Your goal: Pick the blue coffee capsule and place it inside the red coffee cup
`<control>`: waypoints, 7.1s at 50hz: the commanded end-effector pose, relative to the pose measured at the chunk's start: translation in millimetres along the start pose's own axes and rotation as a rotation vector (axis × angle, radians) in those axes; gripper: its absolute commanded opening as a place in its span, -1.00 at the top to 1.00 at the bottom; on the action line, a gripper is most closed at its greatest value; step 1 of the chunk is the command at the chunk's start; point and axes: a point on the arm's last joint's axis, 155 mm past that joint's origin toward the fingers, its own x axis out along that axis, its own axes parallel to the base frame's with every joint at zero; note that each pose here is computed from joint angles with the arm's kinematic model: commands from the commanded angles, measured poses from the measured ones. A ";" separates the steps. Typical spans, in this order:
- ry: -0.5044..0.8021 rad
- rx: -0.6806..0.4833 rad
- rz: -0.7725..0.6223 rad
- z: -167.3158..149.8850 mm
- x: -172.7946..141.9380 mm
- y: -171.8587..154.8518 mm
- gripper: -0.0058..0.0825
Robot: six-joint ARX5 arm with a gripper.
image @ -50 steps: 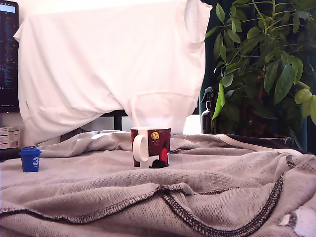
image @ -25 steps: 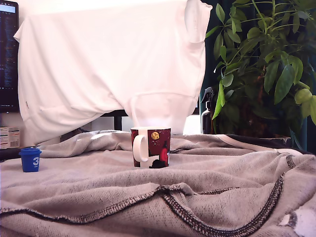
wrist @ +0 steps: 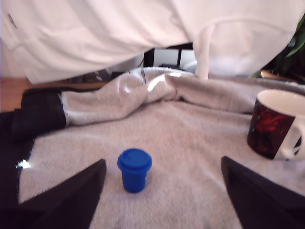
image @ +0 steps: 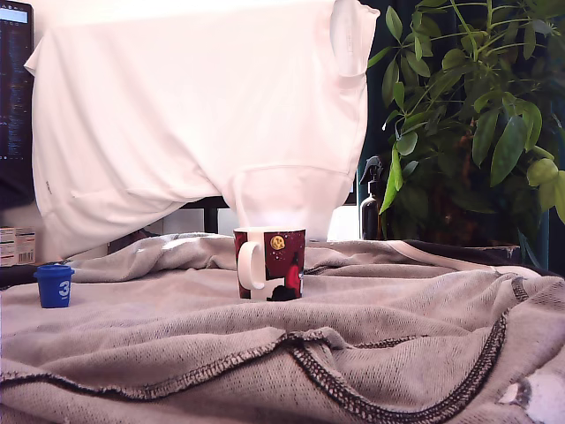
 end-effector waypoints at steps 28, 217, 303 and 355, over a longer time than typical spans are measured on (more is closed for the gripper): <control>0.151 0.032 -0.002 -52.3 52.6 12.7 -0.91; 0.034 -0.008 -0.534 39.9 146.5 -194.7 -0.36; 0.736 -0.298 -0.092 -43.9 66.4 -128.7 -0.23; 0.918 -0.283 -0.090 -111.0 59.7 -145.2 0.01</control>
